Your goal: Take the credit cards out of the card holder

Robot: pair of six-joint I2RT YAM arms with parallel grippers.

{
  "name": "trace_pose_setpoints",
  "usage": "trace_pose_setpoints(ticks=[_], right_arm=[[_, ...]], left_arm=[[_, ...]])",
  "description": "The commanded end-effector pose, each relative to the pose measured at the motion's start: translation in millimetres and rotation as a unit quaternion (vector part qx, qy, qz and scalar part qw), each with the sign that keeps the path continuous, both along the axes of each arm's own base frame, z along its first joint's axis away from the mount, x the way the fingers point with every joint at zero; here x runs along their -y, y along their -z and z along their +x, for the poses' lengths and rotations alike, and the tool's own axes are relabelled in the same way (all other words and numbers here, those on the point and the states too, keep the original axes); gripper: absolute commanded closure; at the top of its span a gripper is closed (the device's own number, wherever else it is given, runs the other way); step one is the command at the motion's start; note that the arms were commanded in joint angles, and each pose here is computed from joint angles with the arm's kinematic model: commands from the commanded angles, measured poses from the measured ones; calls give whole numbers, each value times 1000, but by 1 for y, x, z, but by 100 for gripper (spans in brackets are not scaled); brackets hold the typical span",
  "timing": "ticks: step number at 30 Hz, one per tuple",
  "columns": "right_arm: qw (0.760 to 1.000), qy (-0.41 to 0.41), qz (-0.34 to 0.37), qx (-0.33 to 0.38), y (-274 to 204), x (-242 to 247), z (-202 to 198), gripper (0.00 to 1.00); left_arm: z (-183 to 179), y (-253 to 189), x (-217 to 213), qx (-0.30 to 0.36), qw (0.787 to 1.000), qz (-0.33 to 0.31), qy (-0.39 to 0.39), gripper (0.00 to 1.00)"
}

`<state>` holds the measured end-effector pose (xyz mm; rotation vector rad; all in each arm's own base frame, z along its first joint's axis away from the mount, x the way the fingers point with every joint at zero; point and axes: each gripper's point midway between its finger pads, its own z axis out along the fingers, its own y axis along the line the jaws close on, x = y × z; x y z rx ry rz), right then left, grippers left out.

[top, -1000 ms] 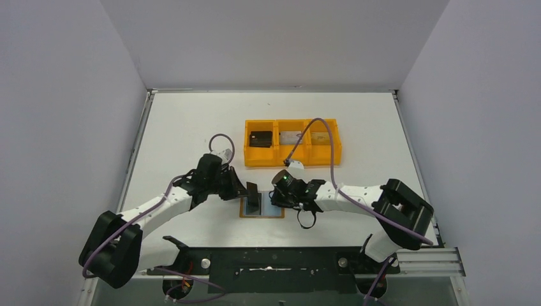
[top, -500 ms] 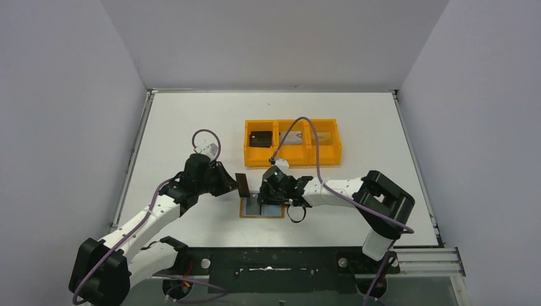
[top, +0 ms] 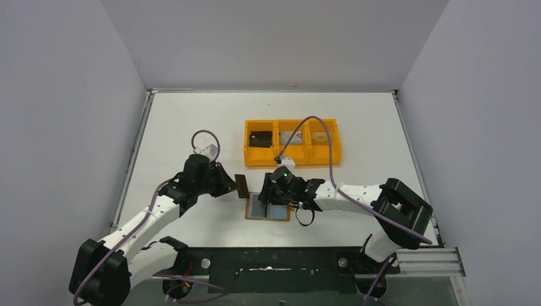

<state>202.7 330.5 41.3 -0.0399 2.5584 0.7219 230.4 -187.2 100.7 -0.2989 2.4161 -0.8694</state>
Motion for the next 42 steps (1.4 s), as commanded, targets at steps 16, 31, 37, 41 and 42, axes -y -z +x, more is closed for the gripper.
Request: trace_pose_setpoints(ticks=[16,31,37,41,42], right_arm=[[953,32,242,180,-121,39,36,27],[906,-104,376,162,-158,0,12,53],[889,-137,408,156,-167,-7,3,72],[882,-149,421,152,-170,-9,-1,80],[881,-149,423,150,-170,-9,-1,83]], left_arm=[[-5,-71,40,119,977,-144,101,100],[-25,-103,63,134,942,-245,184,100],[-28,-98,64,124,942,-247,193,100],[-28,-97,65,122,940,-250,195,100],[-28,-97,65,122,941,-250,195,100]])
